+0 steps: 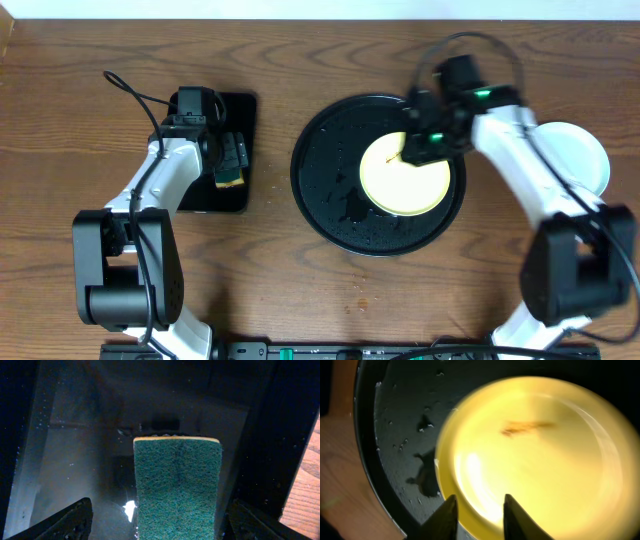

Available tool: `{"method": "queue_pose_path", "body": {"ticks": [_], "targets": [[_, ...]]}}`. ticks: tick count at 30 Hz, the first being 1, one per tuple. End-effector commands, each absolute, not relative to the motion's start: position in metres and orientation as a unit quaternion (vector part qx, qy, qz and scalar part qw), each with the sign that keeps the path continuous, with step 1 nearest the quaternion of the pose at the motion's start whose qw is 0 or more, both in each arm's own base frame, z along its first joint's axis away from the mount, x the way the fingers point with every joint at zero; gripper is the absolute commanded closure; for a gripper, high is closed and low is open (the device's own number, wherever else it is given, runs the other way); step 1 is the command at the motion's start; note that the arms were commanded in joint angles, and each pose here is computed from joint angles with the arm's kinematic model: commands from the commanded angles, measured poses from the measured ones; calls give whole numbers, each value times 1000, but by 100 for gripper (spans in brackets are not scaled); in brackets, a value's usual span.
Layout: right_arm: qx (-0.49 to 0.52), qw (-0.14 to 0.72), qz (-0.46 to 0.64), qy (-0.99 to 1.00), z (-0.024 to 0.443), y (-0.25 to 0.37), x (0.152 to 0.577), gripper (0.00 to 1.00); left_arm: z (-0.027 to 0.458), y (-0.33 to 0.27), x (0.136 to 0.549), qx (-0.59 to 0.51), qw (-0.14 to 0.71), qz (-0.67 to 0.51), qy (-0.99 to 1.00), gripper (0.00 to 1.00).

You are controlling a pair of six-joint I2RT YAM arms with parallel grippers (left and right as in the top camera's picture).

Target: Clean dirty plates on tray and stack at the side

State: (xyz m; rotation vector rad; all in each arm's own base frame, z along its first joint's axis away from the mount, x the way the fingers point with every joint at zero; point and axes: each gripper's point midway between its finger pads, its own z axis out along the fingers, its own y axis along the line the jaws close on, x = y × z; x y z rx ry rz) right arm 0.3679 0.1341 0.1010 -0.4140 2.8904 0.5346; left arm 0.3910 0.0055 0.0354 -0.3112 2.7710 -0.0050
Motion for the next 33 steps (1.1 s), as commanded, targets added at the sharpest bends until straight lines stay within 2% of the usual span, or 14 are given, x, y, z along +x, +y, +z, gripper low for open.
{"method": "queue_pose_path", "body": {"ticks": [1, 4, 8, 17, 24, 30, 33], "targets": [[-71, 79, 128, 986, 111, 86, 364, 64, 36, 8, 390, -107, 176, 4, 979, 12], [-7, 30, 90, 995, 101, 53, 344, 62, 36, 8, 390, -108, 176, 4, 978, 13], [32, 1, 84, 996, 77, 38, 328, 61, 36, 8, 390, -107, 176, 4, 979, 13], [101, 33, 90, 990, 22, 43, 329, 62, 36, 8, 390, -107, 176, 4, 979, 13], [125, 46, 96, 986, 6, 56, 328, 74, 36, 8, 390, -107, 176, 4, 979, 13], [125, 71, 102, 984, 8, 59, 340, 98, 36, 8, 390, -107, 176, 4, 979, 12], [124, 99, 106, 982, 11, 57, 353, 99, 36, 8, 390, -108, 176, 4, 978, 13]]}}
